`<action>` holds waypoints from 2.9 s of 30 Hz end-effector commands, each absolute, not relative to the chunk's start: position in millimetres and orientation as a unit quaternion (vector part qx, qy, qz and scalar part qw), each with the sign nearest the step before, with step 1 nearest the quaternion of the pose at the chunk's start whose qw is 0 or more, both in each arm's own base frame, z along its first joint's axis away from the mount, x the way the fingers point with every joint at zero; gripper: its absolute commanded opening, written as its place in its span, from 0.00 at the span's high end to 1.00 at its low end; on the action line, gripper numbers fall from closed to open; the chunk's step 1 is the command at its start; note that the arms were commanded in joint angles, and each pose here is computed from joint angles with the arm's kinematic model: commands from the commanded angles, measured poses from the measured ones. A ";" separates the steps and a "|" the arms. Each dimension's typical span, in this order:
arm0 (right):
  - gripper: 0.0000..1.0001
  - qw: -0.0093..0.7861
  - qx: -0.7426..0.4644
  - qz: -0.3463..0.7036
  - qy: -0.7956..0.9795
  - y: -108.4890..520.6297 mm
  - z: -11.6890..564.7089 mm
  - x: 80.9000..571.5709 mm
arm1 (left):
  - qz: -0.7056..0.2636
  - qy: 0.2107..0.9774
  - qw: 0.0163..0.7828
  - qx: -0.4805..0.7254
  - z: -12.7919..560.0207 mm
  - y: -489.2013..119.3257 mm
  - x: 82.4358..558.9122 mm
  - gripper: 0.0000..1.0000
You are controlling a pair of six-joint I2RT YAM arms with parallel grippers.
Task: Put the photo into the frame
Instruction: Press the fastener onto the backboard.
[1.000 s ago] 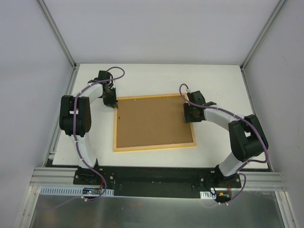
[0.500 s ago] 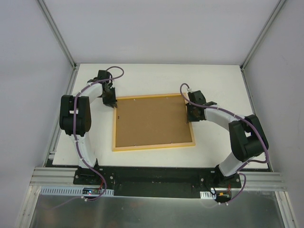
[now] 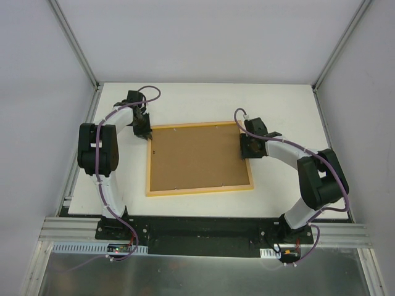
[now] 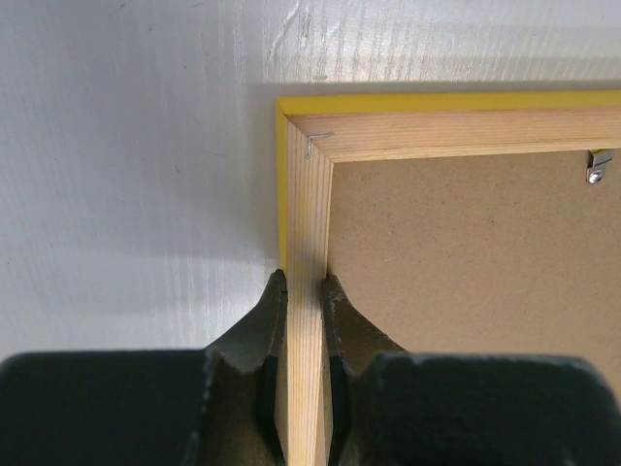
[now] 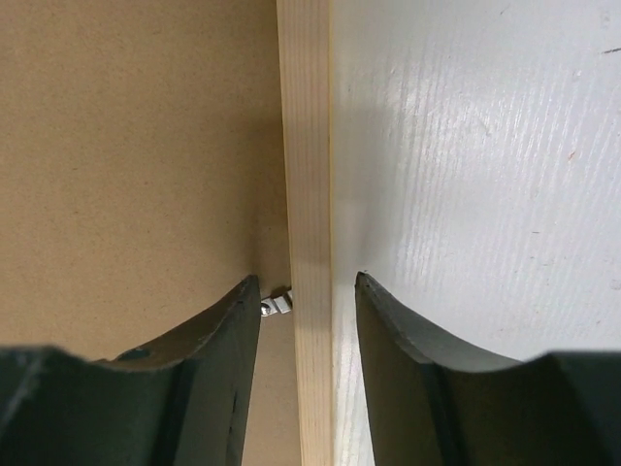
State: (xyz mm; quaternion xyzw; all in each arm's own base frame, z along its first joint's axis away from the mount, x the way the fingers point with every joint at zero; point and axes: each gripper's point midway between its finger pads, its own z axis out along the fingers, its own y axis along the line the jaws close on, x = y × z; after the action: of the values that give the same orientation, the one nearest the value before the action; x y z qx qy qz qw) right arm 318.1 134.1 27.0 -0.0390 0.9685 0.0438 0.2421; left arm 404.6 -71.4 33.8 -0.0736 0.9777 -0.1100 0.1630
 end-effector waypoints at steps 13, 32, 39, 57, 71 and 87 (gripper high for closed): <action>0.70 0.212 -0.036 0.052 0.975 137.1 18.9 304.9 | -0.115 0.974 0.172 -0.090 46.0 -73.8 413.7 1.00; 1.00 0.213 -0.019 0.027 0.977 123.9 17.6 306.4 | -0.150 0.965 0.192 -0.100 83.5 -88.1 416.1 0.63; 1.00 0.218 -0.012 0.027 0.975 122.4 20.4 310.2 | -0.109 0.973 0.181 -0.096 80.9 -86.6 379.1 0.49; 1.00 0.221 -0.013 0.035 0.974 120.8 24.3 309.7 | -0.021 0.986 0.128 -0.109 35.8 -74.9 332.0 0.53; 0.99 0.223 -0.014 0.040 0.974 122.0 25.8 310.0 | -0.035 0.988 0.119 -0.097 22.9 -81.8 334.2 0.55; 1.00 0.221 -0.015 0.041 0.974 121.3 24.2 309.2 | -0.007 0.987 0.118 -0.111 14.1 -72.5 332.9 0.84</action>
State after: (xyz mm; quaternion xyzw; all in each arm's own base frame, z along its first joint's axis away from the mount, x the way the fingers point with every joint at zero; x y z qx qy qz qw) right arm 319.1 129.1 26.8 -0.0197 0.9700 0.0510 0.2368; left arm 336.4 -74.4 26.1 -0.1067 0.9856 -0.0259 0.1284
